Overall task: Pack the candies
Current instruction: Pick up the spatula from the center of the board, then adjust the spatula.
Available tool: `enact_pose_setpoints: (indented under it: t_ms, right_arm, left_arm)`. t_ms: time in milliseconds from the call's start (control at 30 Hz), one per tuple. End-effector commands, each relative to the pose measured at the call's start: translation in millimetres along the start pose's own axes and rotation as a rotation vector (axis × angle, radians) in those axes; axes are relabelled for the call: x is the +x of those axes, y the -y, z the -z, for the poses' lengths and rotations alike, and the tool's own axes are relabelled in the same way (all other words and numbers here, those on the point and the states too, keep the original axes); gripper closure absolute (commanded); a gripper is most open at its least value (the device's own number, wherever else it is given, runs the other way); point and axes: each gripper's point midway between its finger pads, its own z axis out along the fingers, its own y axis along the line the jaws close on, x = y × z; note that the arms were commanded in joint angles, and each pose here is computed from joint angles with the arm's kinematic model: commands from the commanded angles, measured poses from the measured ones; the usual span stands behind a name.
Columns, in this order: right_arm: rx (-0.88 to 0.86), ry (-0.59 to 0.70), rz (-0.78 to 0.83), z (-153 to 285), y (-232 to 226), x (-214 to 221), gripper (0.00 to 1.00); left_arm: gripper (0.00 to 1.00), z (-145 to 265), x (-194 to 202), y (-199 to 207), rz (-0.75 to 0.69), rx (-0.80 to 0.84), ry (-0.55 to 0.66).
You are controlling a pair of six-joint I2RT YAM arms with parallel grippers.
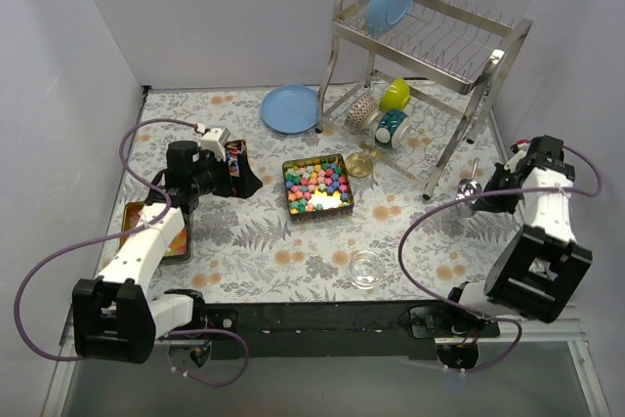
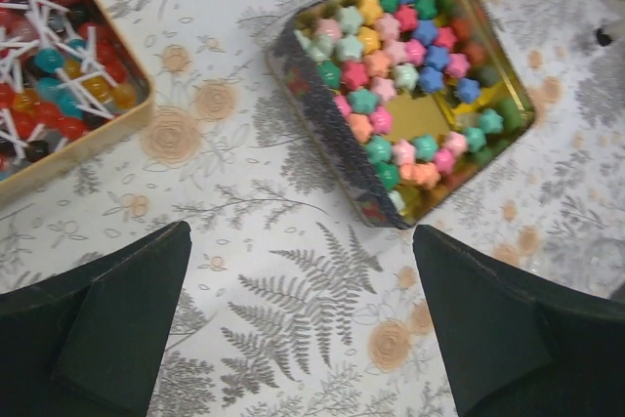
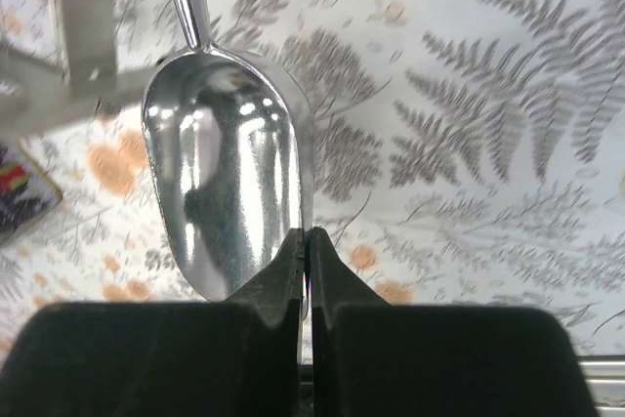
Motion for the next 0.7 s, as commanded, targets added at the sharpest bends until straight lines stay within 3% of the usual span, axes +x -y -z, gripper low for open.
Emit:
enact_pose_setpoints:
  t_ms: [0,133,233,400,567,667]
  right_arm:
    - [-0.129,-0.065,-0.034,16.1,-24.5,56.1,0.99]
    - [-0.258,-0.103,-0.030,20.9,-44.4,98.0,0.99]
    - [-0.398,-0.045,0.049,35.2,-70.9,107.6,0.99]
    - [-0.593,-0.082,0.144,53.0,-109.6,133.0,0.99]
    - [-0.686,-0.130,0.260,68.3,-131.3,150.6,0.99]
    - [-0.672,-0.111,0.278,74.0,-134.4,146.1,0.99]
  left_arm:
    - [0.02,21.8,7.4,38.6,0.033,0.150,0.011]
    - [0.02,39.9,11.4,49.5,-0.015,0.175,0.028]
    - [0.02,47.9,22.7,59.8,-0.028,0.229,-0.012]
    - [0.02,48.8,23.6,90.2,0.003,0.369,-0.032]
    - [0.11,31.1,31.5,114.1,0.042,0.437,-0.082]
    - [0.25,24.2,20.1,115.3,0.078,0.390,-0.070]
